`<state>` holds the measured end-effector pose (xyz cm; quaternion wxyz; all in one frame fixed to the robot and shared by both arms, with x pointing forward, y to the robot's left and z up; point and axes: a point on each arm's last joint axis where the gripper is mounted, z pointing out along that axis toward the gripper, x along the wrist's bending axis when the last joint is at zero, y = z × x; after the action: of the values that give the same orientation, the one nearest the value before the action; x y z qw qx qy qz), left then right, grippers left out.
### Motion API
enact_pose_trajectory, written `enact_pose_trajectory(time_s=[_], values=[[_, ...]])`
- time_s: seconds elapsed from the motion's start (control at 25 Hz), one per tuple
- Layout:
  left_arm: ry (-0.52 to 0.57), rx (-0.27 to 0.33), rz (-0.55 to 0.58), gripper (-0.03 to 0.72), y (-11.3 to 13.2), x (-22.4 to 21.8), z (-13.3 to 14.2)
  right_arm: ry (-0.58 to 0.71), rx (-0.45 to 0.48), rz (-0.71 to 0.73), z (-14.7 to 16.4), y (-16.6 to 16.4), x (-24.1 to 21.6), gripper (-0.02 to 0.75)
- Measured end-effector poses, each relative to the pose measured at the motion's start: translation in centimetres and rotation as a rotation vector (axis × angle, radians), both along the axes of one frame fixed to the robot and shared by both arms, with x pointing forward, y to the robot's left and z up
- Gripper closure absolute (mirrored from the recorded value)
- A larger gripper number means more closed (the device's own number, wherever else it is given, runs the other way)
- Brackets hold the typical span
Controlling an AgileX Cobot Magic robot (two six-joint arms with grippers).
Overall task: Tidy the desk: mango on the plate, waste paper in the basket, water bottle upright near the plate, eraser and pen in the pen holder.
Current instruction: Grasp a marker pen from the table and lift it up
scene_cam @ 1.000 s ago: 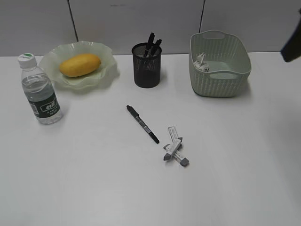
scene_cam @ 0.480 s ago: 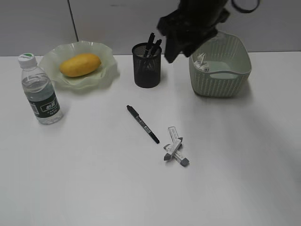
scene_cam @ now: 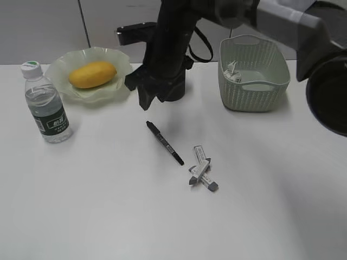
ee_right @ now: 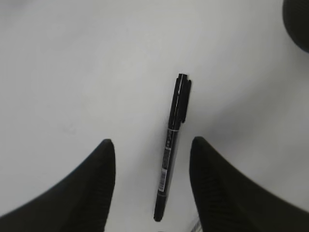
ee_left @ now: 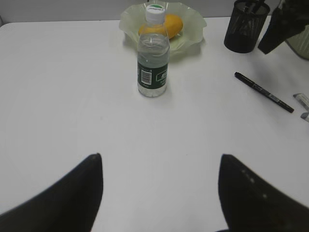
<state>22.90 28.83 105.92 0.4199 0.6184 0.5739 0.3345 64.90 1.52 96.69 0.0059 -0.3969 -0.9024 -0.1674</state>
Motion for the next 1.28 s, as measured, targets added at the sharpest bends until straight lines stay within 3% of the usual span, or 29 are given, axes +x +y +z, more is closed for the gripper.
enact_pose_trajectory(time_s=[0.36,0.64,0.88,1.28], values=[[0.0,0.0,0.0,0.118,0.0,0.0,0.0,0.037,-0.03,-0.001,-4.0,0.5,0.7,0.333],[0.0,0.0,0.0,0.121,0.0,0.0,0.0,-0.003,-0.007,-0.015,-5.6,0.9,1.4,0.333],[0.0,0.0,0.0,0.181,0.0,0.0,0.0,-0.025,-0.004,-0.015,-6.8,1.2,1.6,0.333],[0.0,0.0,0.0,0.189,0.0,0.0,0.0,-0.033,-0.047,-0.001,-8.4,1.2,1.6,0.343]])
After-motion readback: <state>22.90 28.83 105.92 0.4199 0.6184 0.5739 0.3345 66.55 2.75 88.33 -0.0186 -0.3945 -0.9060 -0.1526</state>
